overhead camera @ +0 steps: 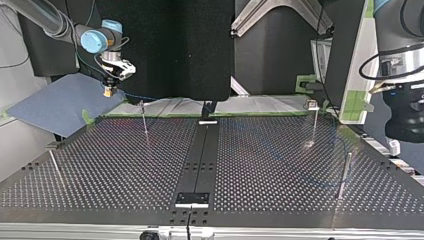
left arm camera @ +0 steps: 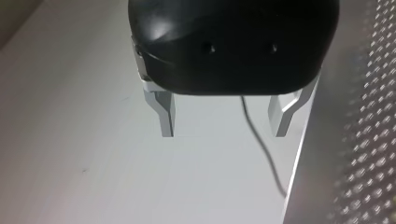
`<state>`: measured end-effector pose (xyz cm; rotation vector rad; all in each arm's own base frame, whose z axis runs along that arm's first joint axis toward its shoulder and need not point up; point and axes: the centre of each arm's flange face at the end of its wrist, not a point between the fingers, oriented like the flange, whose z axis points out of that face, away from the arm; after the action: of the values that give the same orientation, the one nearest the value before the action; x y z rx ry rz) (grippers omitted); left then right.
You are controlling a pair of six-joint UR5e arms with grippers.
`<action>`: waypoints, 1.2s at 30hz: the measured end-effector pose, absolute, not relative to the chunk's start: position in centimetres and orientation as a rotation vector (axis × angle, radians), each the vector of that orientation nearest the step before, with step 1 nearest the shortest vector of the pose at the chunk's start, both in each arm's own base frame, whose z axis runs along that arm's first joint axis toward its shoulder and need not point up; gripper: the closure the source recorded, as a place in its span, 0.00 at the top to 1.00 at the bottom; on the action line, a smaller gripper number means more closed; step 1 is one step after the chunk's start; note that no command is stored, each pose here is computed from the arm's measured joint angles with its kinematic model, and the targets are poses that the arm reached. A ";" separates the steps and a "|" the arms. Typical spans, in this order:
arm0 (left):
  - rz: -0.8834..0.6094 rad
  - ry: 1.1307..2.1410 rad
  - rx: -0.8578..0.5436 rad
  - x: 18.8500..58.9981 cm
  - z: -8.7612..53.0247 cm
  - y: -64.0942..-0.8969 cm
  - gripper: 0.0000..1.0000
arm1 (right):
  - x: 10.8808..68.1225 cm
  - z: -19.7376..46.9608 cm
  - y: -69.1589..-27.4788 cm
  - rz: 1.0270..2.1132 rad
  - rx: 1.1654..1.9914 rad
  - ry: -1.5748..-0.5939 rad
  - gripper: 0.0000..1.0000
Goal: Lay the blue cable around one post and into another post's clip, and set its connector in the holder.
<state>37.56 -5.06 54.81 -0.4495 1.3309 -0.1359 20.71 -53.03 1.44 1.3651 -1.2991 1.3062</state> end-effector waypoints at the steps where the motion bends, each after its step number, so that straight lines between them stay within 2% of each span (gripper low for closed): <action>1: -0.142 1.343 -0.440 37.8 54.9 -5.2 1.00 | 20.7 1.4 -53.0 1.307 1.365 -1.300 0.17; 6: -0.154 1.384 -0.406 38.5 55.7 -6.1 1.00 | 20.8 1.5 -53.1 1.312 1.364 -1.297 0.17; 16: -0.102 1.441 -0.427 39.0 56.9 -6.7 1.00 | 20.7 1.6 -53.2 1.311 1.362 -1.292 0.17; 28: -0.064 1.538 -0.444 37.1 56.2 -8.2 1.00 | 20.5 1.6 -53.3 1.300 1.363 -1.286 0.17; 36: -0.036 1.653 -0.448 36.1 53.5 -8.9 1.00 | 20.6 1.6 -53.3 1.298 1.363 -1.282 0.17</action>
<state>36.13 -8.88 53.47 -0.4485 1.6532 -0.0365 20.56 -53.31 1.59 1.3627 -1.2820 1.2985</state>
